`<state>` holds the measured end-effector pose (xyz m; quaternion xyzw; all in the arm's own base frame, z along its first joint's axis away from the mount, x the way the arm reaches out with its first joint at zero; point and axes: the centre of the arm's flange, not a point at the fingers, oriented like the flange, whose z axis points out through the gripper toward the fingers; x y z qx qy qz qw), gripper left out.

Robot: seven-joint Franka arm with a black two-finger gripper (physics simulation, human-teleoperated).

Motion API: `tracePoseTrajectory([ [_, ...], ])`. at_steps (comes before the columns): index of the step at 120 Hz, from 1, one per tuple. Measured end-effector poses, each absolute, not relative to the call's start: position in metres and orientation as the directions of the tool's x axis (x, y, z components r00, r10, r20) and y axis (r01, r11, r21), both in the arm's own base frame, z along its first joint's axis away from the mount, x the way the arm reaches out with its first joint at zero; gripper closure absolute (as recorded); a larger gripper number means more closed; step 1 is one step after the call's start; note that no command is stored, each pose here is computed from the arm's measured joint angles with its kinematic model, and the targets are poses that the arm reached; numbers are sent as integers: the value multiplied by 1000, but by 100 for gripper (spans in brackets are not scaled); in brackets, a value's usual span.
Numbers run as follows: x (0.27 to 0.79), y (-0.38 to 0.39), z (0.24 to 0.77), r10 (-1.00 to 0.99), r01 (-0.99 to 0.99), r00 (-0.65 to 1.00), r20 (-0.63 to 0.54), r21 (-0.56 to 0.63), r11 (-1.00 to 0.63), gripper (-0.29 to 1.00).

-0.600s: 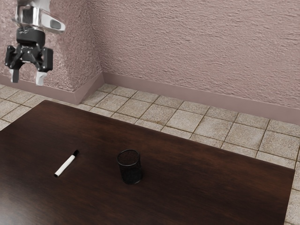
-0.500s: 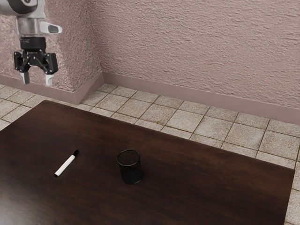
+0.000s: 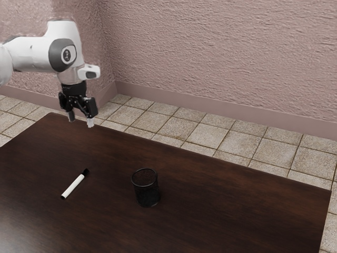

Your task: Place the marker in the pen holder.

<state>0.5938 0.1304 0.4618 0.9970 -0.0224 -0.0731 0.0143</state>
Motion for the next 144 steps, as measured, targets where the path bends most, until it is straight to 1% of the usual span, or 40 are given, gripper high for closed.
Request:
tracePoseTrajectory([
  [21, 562, 139, 365, -63, -58, 981, -181, 35, -998, 2],
  [35, 543, 141, 323, -74, -70, 982, -176, 29, -997, 2],
  [45, 535, 142, 304, -80, -79, 984, -157, 17, -997, 2],
  [62, 535, 150, 287, -87, -89, 989, -117, -14, -996, 2],
  [92, 540, 164, 272, -97, -100, 993, -70, -52, -994, 2],
  [116, 542, 165, 261, -46, -47, 998, -34, -16, -999, 2],
  [133, 534, 163, 252, -23, -23, 999, -41, 6, -1000, 3],
  [144, 533, 162, 249, -21, -21, 999, -42, 8, -1000, 7],
])
